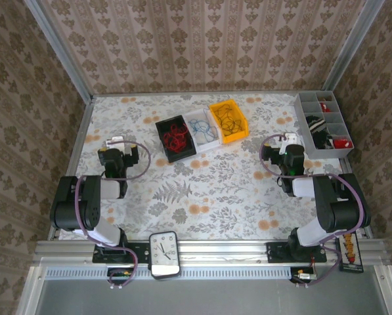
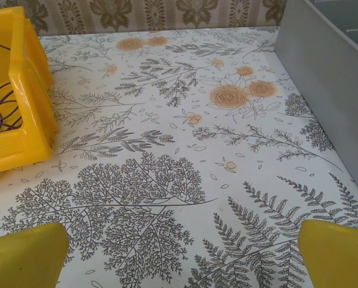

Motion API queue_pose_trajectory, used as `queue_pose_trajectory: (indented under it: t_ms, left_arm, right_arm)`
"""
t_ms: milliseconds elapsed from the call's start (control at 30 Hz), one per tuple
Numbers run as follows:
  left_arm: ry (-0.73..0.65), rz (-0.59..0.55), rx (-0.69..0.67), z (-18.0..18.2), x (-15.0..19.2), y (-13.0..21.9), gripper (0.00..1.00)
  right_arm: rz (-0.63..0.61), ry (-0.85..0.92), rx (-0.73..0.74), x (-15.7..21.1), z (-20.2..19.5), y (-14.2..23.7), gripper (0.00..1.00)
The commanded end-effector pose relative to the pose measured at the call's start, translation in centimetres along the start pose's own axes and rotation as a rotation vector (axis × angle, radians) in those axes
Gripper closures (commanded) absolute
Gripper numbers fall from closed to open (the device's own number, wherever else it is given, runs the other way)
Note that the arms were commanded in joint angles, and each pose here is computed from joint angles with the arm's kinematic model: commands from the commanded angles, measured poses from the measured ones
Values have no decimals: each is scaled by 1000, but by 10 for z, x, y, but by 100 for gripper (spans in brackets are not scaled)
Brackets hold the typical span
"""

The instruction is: Untangle the cables

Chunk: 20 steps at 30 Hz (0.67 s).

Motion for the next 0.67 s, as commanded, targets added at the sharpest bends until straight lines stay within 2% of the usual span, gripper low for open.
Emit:
queue_pose_trajectory:
  t_ms: [0, 633]
  left_arm:
    - [-2, -19, -8, 0, -2, 1, 0]
    - [-4, -19, -8, 0, -2, 1, 0]
  right_arm:
    - [-30, 15, -26, -6, 5, 0, 0]
    - [-29, 10, -34, -6, 5, 1, 0]
Point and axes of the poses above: each hand's point on the last joint's axis, 136 mm out from that joint toward the fingers, its own y axis back along the fingers, its own z axis along the line the jaws close on, x = y × z, the point moved 4 cm from there along y, back along the fingers, and after that the axes turned 1 degree about y, right-handed, at the moved point
